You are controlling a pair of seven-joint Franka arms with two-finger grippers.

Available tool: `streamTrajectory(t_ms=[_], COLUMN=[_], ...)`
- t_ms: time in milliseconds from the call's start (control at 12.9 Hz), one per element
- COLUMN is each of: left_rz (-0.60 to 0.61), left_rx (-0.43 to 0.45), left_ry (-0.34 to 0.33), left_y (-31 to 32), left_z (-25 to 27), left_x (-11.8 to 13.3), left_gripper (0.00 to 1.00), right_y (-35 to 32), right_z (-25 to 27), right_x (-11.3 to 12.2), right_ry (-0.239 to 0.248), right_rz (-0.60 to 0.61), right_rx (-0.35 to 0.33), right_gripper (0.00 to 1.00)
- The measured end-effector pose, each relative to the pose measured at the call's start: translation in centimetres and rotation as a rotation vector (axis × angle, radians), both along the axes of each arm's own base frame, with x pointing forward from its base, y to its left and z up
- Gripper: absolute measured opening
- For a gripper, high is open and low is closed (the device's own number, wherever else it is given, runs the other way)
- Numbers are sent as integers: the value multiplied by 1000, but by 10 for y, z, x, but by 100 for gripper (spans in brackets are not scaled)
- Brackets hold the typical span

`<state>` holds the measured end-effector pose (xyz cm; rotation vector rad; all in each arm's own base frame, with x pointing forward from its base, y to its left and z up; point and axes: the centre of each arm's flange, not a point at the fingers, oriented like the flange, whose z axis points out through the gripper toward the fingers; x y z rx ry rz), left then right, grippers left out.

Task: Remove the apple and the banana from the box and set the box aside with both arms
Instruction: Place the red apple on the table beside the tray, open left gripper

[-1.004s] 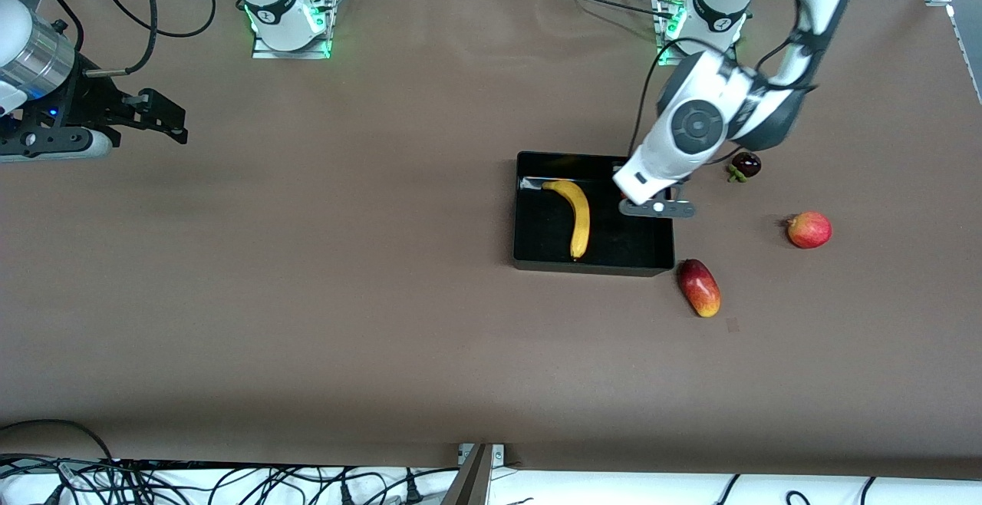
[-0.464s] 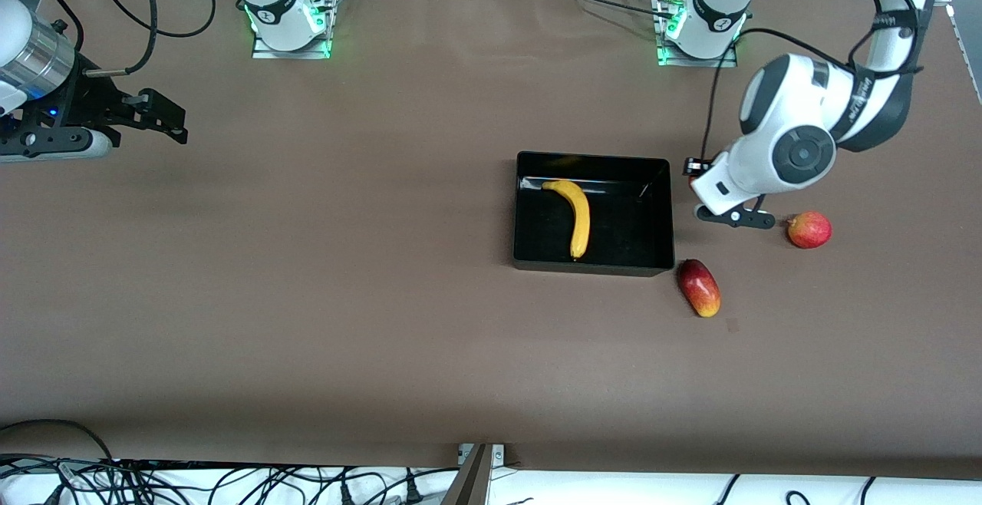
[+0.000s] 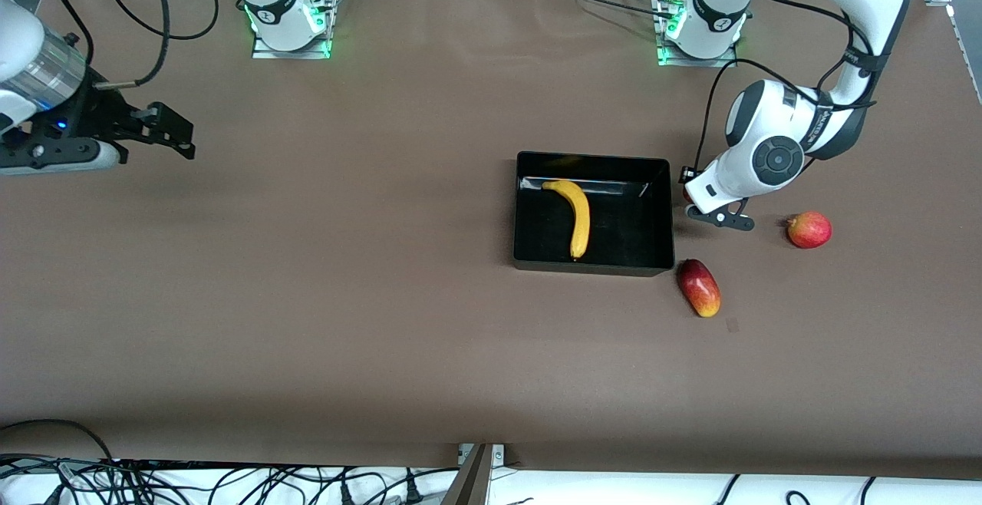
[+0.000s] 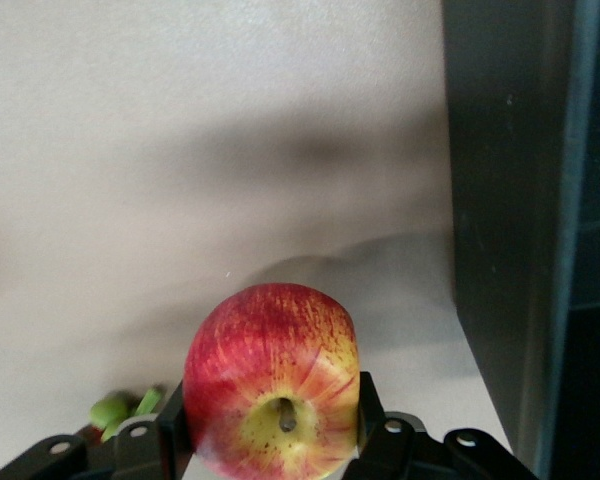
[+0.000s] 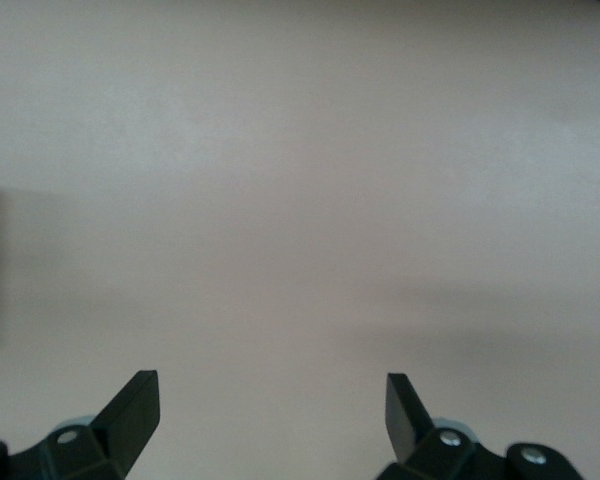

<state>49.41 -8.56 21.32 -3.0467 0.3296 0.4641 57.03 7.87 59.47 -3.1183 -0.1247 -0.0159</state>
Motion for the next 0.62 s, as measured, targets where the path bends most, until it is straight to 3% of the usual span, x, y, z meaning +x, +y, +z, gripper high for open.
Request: streamTrajectory(t_ms=[155,309,464,618], left_rz=[0,3,12,23], left_rx=[-8,-9,0,23], left_ry=[-2,-5,-10,12], left_y=[-1,0,5,9], left_z=[-13,-14,2,43], left_x=[-2,0,7,24], left_gripper=[64,78,98,100], right_y=[8,29,62,106], right_z=[0,-24,-59,-77], right_x=[-2,2,8,7], right_ry=[4,56,111,116], right_rz=[15,52,103,151], right_rx=[8,5,1,0], right_gripper=[100,100,100,100])
